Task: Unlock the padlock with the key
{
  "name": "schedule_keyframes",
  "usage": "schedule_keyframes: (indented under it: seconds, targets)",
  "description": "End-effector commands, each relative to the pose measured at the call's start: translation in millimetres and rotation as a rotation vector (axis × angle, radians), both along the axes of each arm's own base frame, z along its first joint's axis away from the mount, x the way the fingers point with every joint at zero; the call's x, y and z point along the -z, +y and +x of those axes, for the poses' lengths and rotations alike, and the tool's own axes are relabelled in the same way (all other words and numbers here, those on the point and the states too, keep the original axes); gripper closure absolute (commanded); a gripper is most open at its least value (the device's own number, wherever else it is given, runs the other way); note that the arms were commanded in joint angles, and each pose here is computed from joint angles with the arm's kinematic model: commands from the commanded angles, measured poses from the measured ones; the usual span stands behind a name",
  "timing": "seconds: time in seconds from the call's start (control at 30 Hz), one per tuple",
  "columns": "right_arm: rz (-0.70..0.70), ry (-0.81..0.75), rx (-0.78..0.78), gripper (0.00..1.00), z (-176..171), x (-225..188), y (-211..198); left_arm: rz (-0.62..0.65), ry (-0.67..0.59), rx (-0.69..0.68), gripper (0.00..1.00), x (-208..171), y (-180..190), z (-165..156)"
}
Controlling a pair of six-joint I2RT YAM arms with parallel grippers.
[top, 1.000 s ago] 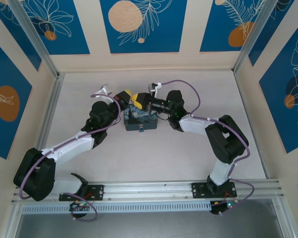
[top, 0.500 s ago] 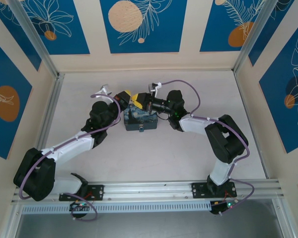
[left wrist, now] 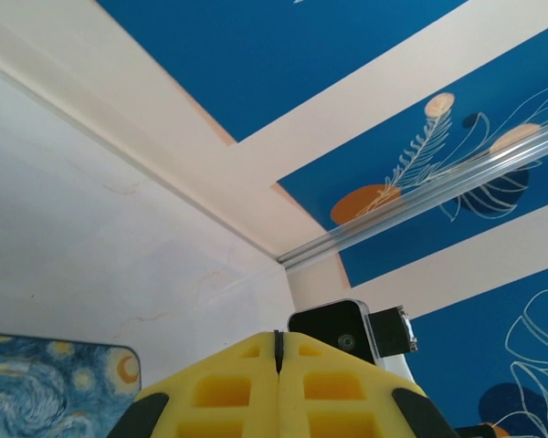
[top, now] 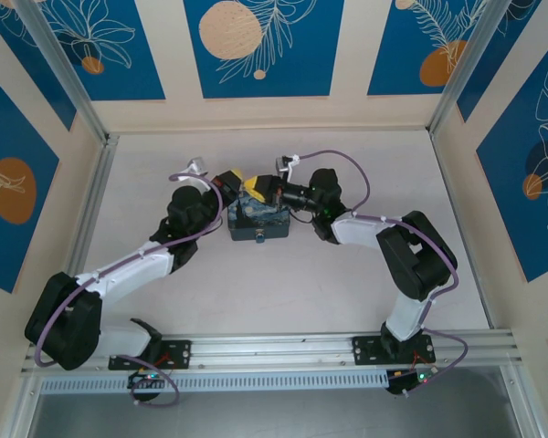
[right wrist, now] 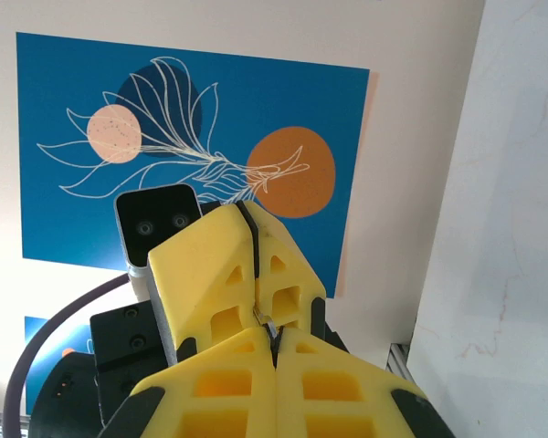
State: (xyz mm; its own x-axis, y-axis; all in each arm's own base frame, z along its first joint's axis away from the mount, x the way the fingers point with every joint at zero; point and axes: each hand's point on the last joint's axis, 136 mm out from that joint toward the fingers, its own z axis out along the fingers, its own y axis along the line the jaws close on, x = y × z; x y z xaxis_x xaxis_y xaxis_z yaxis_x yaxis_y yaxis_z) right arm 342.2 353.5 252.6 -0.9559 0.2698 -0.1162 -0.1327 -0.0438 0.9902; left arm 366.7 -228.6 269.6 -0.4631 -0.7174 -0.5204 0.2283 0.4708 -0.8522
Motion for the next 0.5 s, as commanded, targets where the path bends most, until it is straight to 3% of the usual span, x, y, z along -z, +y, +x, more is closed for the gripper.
schedule_keyframes:
  seconds: [0.0, 0.03, 0.13, 0.2, 0.37, 0.47]
  targets:
    - [-0.014, -0.021, 0.018, 1.00, -1.3, 4.7, -12.1, 0.039, 0.002, -0.004, 0.89, -12.2, 0.7, -4.9]
    - [-0.028, -0.015, 0.022, 1.00, -2.3, 9.4, -15.6, 0.055, 0.008, -0.008, 0.81, -12.7, 2.5, -6.3]
    - [-0.069, 0.007, 0.032, 1.00, -6.4, 24.4, -26.0, 0.093, 0.032, -0.020, 0.44, -9.9, 10.0, -13.2]
    - [-0.096, 0.024, 0.040, 1.00, -8.6, 34.5, -34.5, 0.131, 0.052, -0.021, 0.27, -4.3, 15.1, -19.6]
    - [-0.167, 0.064, 0.064, 1.00, -13.2, 58.7, -59.9, 0.290, 0.149, -0.003, 0.01, 23.9, 28.6, -39.1]
    - [-0.209, 0.075, 0.078, 1.00, -16.3, 68.9, -74.0, 0.412, 0.220, 0.053, 0.00, 47.9, 32.2, -53.4]
